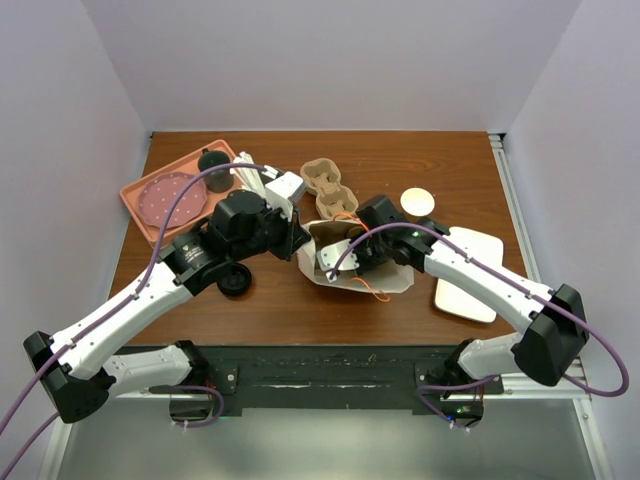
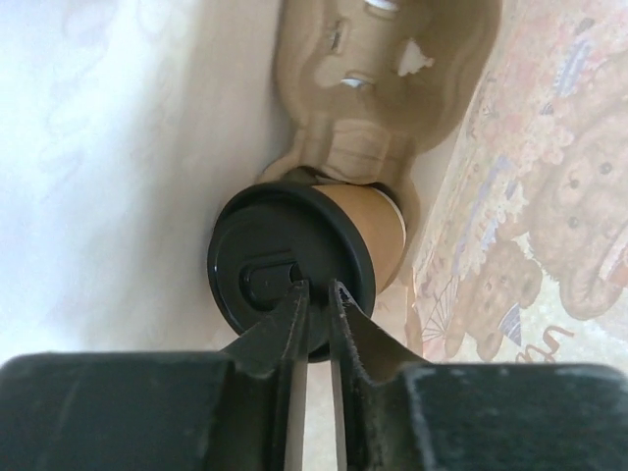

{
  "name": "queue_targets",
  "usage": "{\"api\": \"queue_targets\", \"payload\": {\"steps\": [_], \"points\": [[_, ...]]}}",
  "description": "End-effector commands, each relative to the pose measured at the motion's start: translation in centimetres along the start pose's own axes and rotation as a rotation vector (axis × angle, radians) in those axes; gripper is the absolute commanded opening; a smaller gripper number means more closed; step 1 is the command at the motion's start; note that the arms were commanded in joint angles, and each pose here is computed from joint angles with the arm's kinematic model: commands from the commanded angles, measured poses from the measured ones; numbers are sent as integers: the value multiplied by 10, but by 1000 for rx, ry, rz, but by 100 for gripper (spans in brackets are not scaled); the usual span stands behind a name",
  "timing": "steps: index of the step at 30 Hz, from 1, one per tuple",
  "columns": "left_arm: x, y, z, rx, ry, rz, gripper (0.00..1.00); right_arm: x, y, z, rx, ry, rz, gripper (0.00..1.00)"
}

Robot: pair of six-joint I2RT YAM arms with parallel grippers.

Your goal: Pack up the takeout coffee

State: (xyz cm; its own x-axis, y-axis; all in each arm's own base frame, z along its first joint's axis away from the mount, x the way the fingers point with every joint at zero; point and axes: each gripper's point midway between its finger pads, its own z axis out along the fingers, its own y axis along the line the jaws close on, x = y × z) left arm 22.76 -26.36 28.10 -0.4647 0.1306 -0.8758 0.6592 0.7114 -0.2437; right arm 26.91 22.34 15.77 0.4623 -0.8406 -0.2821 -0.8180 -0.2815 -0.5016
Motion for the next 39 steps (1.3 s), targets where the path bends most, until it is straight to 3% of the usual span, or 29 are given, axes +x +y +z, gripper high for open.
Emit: {"api": "queue_targets", "payload": {"steps": [1,4,5,8,23,29,31,32,35,39], "points": [[-17,-5,-4,21,-62,32,0,-7,-7,-7,6,-32,-19,13],[-16,-6,-3,23,-57,30,0,-6,-4,-9,7,-31,-14,26],[-15,-5,-2,22,-54,30,0,-5,-2,-8,3,-29,-14,41],[-14,-5,-2,22,-52,29,0,-5,0,-7,-1,-31,-13,57],[-14,-6,-1,29,-55,26,0,-2,-9,7,5,-16,-16,64],[-12,-6,-1,33,-54,29,0,6,-8,16,-42,30,-19,62],[-10,-7,-1,36,-52,30,0,4,-9,16,-50,28,-16,54],[-10,-6,-2,32,-53,29,0,5,-11,16,-49,30,-16,41],[-10,-5,-3,27,-53,27,0,5,-11,15,-51,32,-17,27],[-10,-2,-2,7,-47,25,0,3,-16,6,-45,33,-22,23]]}}
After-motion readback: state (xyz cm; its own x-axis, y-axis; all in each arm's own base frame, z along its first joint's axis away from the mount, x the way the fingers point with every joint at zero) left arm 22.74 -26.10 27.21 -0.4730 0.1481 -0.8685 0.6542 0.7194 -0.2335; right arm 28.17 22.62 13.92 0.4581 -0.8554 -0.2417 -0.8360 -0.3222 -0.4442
